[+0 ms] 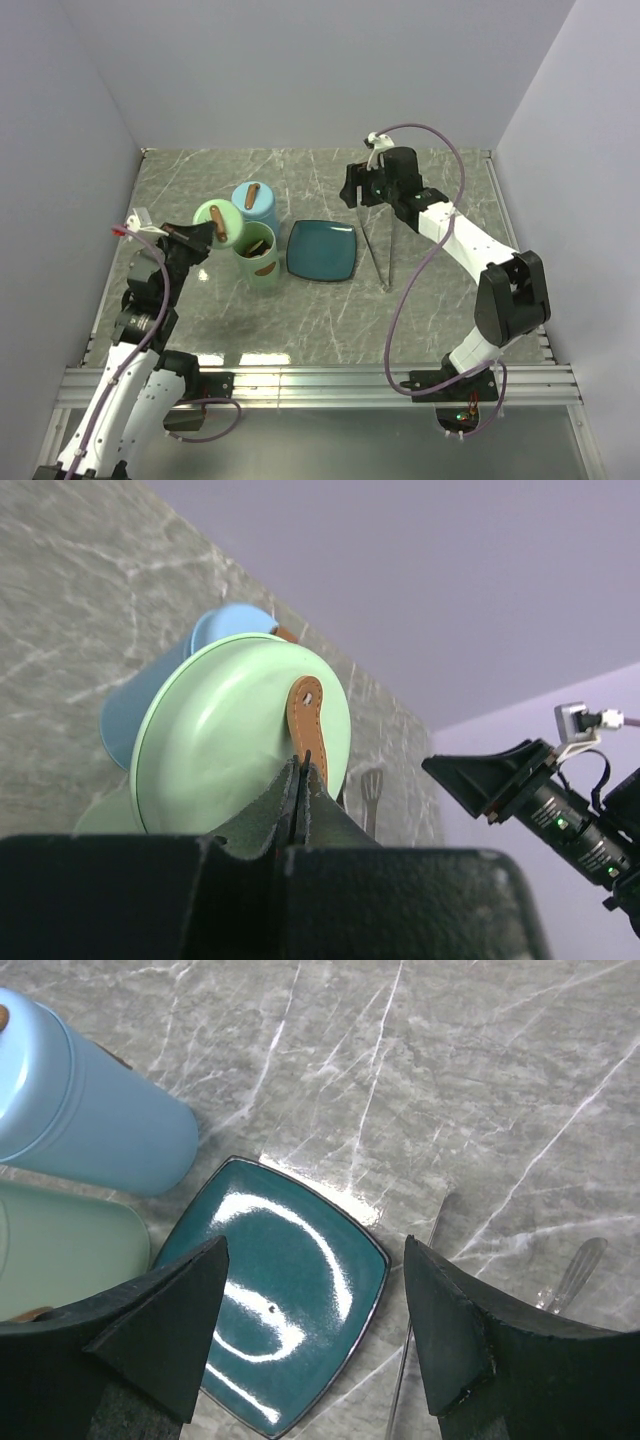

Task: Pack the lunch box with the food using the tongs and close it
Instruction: Put the lid back on the lunch box

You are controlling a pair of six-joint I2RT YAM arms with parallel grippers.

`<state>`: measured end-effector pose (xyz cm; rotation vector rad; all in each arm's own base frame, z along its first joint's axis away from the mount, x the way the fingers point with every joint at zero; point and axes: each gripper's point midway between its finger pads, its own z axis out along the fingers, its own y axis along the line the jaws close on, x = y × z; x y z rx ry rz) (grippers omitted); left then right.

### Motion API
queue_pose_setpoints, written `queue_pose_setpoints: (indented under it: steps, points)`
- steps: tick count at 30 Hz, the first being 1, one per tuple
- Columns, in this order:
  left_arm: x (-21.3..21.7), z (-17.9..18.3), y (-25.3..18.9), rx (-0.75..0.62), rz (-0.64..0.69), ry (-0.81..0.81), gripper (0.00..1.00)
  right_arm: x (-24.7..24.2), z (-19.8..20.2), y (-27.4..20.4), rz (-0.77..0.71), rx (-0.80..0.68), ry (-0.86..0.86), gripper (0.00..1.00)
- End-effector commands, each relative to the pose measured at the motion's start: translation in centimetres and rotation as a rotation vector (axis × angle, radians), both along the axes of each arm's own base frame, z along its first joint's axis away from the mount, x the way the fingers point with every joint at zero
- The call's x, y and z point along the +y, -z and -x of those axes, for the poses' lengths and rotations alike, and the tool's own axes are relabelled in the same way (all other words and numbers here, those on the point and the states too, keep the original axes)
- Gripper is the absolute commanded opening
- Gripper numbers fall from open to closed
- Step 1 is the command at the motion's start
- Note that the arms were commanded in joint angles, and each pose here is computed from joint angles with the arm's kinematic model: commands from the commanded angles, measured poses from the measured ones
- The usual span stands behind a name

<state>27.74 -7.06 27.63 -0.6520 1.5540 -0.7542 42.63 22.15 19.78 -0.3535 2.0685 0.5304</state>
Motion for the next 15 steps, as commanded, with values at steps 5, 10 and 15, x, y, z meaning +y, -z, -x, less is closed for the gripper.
queue_pose_setpoints:
  steps: [5, 10, 15]
  points:
    - [-3.0, -0.9, -0.5, -0.045, 0.073, 0.145, 0.00, -0.9, 0.5, -3.3, -0.016, -0.086, 0.026, 0.77]
    - [-3.3, -1.3, 0.6, -0.010, 0.075, 0.152, 0.00, -1.1, 0.6, -3.3, -0.016, -0.085, 0.033, 0.78]
    - [-3.8, -1.4, 1.8, 0.024, 0.088, 0.168, 0.00, -1.0, 0.5, -3.3, -0.016, -0.082, 0.032, 0.77]
